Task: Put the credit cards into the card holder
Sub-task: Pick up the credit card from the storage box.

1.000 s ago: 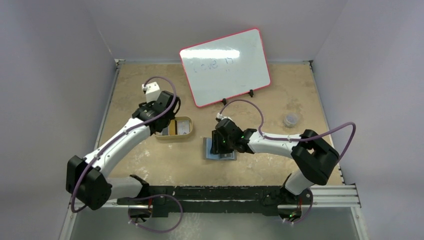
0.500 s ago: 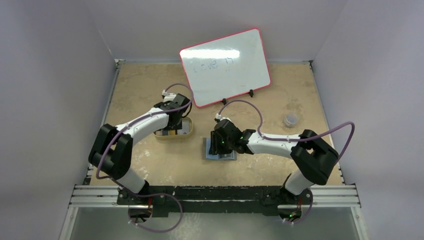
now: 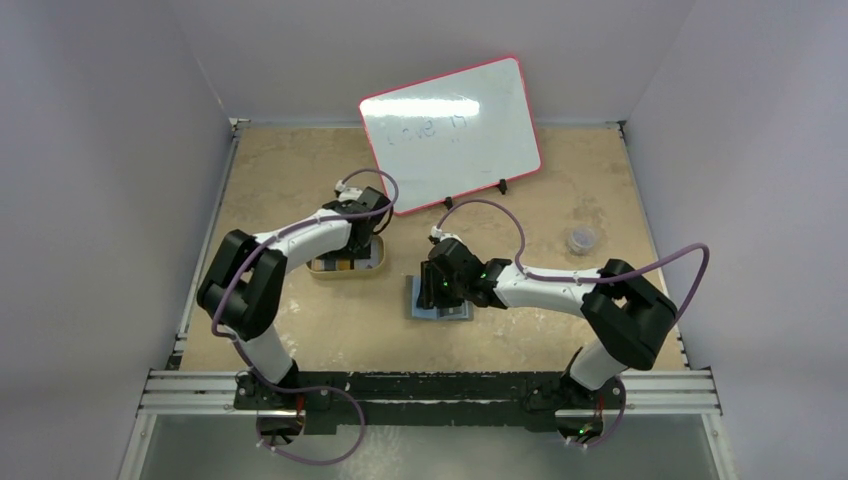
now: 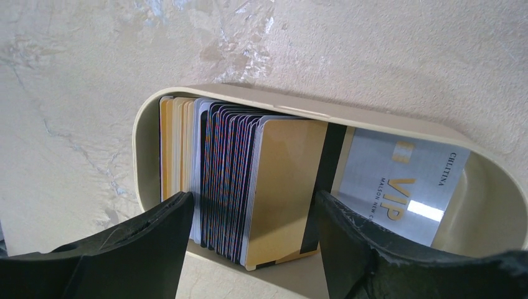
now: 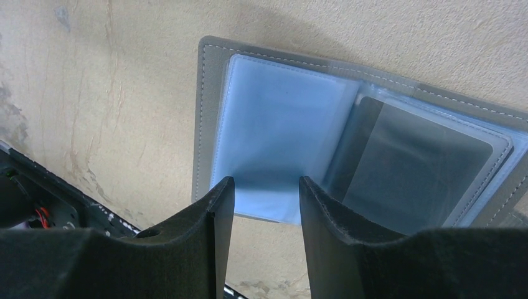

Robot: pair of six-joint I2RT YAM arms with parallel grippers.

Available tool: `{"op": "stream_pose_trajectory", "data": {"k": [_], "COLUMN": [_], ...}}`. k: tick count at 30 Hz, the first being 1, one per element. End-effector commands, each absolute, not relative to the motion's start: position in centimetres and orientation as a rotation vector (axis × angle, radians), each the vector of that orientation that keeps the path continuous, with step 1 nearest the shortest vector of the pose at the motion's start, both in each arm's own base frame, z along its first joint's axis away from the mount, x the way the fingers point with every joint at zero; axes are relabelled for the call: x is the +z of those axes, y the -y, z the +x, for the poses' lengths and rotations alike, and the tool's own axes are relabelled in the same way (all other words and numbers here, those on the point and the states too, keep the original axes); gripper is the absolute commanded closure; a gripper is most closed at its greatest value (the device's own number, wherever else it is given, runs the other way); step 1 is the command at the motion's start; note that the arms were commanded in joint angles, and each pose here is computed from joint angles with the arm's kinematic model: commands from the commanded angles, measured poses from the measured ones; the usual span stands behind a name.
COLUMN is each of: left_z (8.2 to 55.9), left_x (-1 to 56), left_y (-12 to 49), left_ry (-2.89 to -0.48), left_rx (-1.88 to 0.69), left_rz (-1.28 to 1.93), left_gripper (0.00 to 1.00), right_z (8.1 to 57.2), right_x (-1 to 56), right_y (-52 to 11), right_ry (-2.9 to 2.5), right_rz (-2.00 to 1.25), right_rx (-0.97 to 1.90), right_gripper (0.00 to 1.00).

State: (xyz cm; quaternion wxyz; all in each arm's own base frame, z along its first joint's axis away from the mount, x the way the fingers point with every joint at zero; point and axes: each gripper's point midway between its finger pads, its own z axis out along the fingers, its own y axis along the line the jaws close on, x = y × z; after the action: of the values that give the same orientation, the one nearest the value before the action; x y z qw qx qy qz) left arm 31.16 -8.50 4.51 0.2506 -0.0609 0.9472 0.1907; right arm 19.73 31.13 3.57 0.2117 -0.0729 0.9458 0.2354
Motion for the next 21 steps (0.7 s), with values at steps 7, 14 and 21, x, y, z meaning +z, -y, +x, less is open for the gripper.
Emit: {"op": "stream_pose_trajectory", "data": {"k": [7,14,21], "left_z": [32.0,32.1,32.2], "left_x": [5.7,5.3,6.2], "left_y": [6.5,7.6,7.9], "left_ry": [-2.505,-2.543,-2.539], "left_rx": [0.705,0.625,0.605], "left_rz": [-0.132,-0.098,-0.097], "left_gripper": [0.45,0.77,0.87], "right_z": [20.0,20.2,20.2], "right_x": [4.3,4.4,4.5], "right_y": [-31.9,-32.1,-32.3], "right_ry": [-2.589,-2.587,-2.586], "right_rz": [-0.200,-0.204,-0.205], "right_rx": [0.691,0.693,0.698], "right_gripper": [0.55,0.55,0.55]}}
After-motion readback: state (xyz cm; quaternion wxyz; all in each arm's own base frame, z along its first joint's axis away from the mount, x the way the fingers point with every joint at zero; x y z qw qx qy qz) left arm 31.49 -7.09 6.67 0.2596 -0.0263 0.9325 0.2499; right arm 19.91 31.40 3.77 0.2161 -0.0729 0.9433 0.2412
